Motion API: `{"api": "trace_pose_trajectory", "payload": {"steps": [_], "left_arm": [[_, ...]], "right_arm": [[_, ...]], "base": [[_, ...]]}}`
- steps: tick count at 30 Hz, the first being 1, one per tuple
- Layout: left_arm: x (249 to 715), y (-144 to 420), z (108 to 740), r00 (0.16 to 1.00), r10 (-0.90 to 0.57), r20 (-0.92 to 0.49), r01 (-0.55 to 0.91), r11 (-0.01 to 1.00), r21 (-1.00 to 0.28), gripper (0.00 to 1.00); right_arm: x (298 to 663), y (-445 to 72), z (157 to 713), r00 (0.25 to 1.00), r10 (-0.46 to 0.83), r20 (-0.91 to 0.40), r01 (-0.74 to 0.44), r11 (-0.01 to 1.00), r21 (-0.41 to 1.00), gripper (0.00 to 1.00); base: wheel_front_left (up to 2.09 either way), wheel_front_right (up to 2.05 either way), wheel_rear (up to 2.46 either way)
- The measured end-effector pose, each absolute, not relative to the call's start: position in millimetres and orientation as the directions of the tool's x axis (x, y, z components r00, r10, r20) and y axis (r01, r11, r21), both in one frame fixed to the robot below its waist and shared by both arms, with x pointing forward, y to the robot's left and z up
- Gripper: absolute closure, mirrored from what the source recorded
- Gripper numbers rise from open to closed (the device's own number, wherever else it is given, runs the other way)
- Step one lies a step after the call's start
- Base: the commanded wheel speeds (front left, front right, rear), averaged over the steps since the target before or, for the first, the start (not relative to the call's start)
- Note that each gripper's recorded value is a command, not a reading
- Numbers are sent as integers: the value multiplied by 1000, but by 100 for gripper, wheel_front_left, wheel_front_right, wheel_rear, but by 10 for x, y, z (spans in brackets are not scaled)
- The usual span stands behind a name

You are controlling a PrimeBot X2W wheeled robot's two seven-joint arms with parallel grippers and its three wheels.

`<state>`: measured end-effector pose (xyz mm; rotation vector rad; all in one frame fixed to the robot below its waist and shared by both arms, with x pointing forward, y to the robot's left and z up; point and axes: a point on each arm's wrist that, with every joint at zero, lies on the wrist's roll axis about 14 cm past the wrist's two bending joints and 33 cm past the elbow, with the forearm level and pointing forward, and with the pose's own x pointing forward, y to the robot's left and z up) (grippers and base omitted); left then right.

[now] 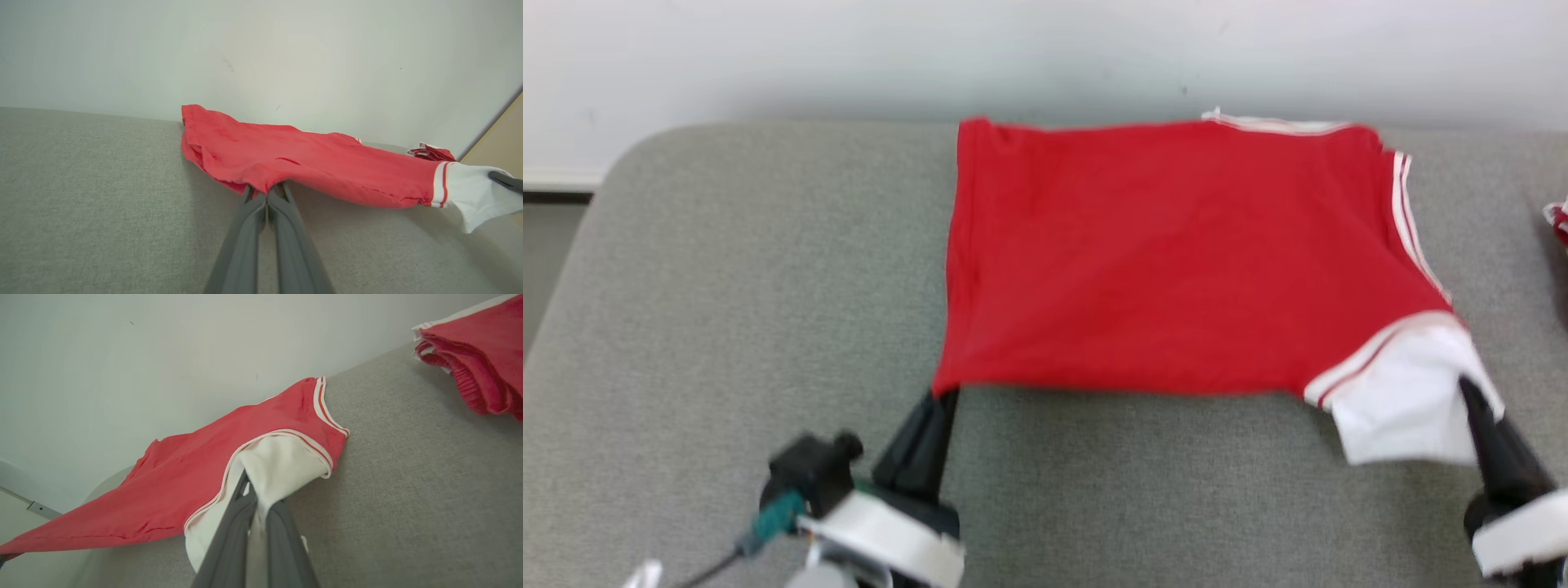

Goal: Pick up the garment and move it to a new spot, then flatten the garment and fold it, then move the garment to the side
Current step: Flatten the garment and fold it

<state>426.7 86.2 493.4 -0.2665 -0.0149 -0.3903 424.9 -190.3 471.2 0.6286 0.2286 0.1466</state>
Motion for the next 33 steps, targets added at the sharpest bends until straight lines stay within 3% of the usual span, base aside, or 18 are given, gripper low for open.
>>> {"api": "trace_pose_trajectory", "payload": {"steps": [18,25,33], "left_arm": [[2963,969,4468,937,-329,-114,293,922,-254,100],[3049,836,4447,903,-391,-178,318,886,-338,100],[3547,835,4627,858,-465,-217,374,856,-357,100]], "right_arm": [[2712,-1917,4007,819,284,-498,83,801,593,100],[2965,-2004,4251,845,290,-449,47,796,603,100],[3470,-2033,4296,804,337,-490,26,803,595,100]], "base": [[0,0,0],[0,0,0],[0,0,0]]}}
